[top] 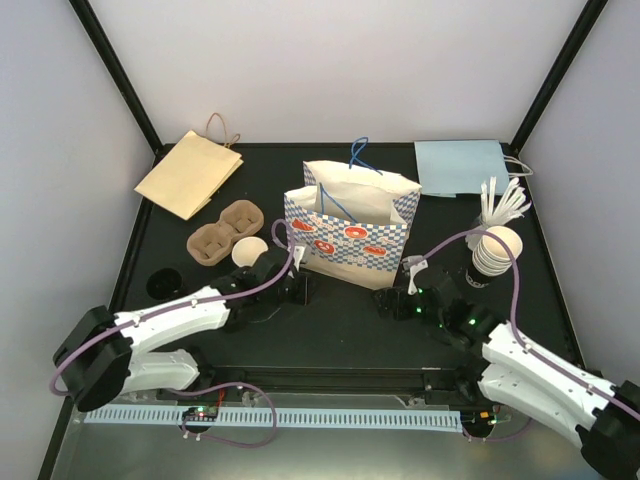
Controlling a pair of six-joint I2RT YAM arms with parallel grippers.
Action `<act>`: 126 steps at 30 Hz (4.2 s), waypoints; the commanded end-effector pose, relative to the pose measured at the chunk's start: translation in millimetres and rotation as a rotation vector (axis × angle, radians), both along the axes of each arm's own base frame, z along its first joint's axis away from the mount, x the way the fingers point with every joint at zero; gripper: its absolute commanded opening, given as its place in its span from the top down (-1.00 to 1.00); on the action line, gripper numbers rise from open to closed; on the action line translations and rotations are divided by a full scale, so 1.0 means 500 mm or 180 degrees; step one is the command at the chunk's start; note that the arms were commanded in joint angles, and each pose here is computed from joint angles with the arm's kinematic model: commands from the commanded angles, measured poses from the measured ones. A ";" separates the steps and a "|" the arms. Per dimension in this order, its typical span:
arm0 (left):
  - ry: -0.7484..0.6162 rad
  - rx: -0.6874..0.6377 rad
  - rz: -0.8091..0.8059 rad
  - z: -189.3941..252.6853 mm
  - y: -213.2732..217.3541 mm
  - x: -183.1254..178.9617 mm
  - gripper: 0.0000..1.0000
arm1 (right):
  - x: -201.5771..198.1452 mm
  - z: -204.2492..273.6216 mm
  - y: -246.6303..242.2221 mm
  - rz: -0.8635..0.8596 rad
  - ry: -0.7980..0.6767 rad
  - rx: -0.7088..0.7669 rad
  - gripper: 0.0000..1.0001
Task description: Pack the takeout coffee
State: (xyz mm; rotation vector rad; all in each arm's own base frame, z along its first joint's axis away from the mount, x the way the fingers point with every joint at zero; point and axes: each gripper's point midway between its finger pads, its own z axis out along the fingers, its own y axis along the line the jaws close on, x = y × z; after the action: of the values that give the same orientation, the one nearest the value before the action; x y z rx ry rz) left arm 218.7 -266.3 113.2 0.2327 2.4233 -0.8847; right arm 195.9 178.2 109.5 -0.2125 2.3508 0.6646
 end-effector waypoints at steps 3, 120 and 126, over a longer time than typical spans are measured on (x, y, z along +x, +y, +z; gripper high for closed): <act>-0.0044 -0.0160 0.0163 -0.010 -0.025 0.032 0.97 | 0.043 -0.019 0.002 -0.0277 -0.0050 0.0093 -0.86; 0.0117 0.1439 0.2903 0.186 0.621 -0.004 -0.69 | 0.146 0.009 -0.051 -0.0471 -0.0059 -0.0035 -1.00; 0.0309 0.1459 0.2915 0.163 0.633 0.004 -0.46 | 0.141 -0.002 -0.055 -0.0475 -0.0153 -0.0003 -1.00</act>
State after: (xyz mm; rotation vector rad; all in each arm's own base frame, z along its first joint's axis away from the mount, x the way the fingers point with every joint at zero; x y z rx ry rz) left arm 219.0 47.0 188.7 -0.7249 2.3660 0.0672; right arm 252.5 144.2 85.7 -0.0429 2.4111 0.5330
